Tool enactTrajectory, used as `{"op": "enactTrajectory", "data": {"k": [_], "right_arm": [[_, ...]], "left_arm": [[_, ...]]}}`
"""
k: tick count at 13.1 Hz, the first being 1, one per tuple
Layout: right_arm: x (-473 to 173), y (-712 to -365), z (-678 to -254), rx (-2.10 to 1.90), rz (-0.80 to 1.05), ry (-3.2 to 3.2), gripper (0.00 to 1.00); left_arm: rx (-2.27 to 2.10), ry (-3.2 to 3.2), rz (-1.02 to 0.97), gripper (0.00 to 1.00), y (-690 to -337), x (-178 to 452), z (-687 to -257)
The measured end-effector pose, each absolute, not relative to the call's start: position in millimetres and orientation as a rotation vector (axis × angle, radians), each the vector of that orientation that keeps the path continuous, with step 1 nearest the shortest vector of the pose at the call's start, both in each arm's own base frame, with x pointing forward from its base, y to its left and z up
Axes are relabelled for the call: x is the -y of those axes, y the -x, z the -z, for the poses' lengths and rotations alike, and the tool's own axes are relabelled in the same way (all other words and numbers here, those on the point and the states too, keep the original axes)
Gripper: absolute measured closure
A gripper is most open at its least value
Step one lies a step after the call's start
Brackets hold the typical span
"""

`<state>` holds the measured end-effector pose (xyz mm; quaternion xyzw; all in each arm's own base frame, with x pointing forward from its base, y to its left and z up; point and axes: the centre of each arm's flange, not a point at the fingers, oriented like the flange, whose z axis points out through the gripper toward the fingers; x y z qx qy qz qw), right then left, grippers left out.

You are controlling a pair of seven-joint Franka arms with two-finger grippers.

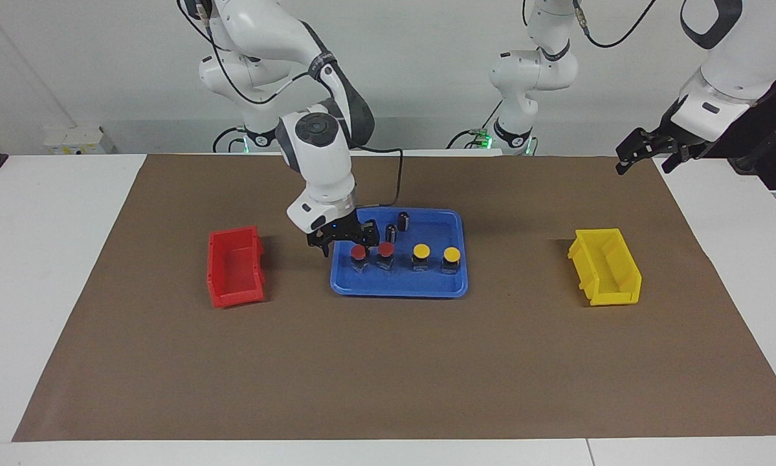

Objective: Sort red and yellow buttons by color
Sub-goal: 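Reach the right gripper into the tray and grasp a red button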

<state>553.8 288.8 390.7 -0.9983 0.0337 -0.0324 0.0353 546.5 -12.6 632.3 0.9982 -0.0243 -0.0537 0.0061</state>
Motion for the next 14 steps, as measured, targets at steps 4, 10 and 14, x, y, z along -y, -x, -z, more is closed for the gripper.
{"op": "enactTrajectory", "data": {"k": [4, 10, 14], "right_arm": [[-306.1, -536.7, -369.6, 0.005, 0.095, 3.131, 0.00], [-303.2, -530.5, -351.0, 0.017, 0.119, 3.127, 0.21], [-305.6, -528.0, -349.2, 0.025, 0.114, 3.128, 0.34]], "left_arm": [[0.075, -3.125, 0.186, 0.00, -544.6, 12.0, -627.7], [0.075, -3.120, 0.222, 0.00, -532.5, 10.6, -615.3], [0.051, -3.124, 0.165, 0.00, -534.9, 11.3, -610.9]]}}
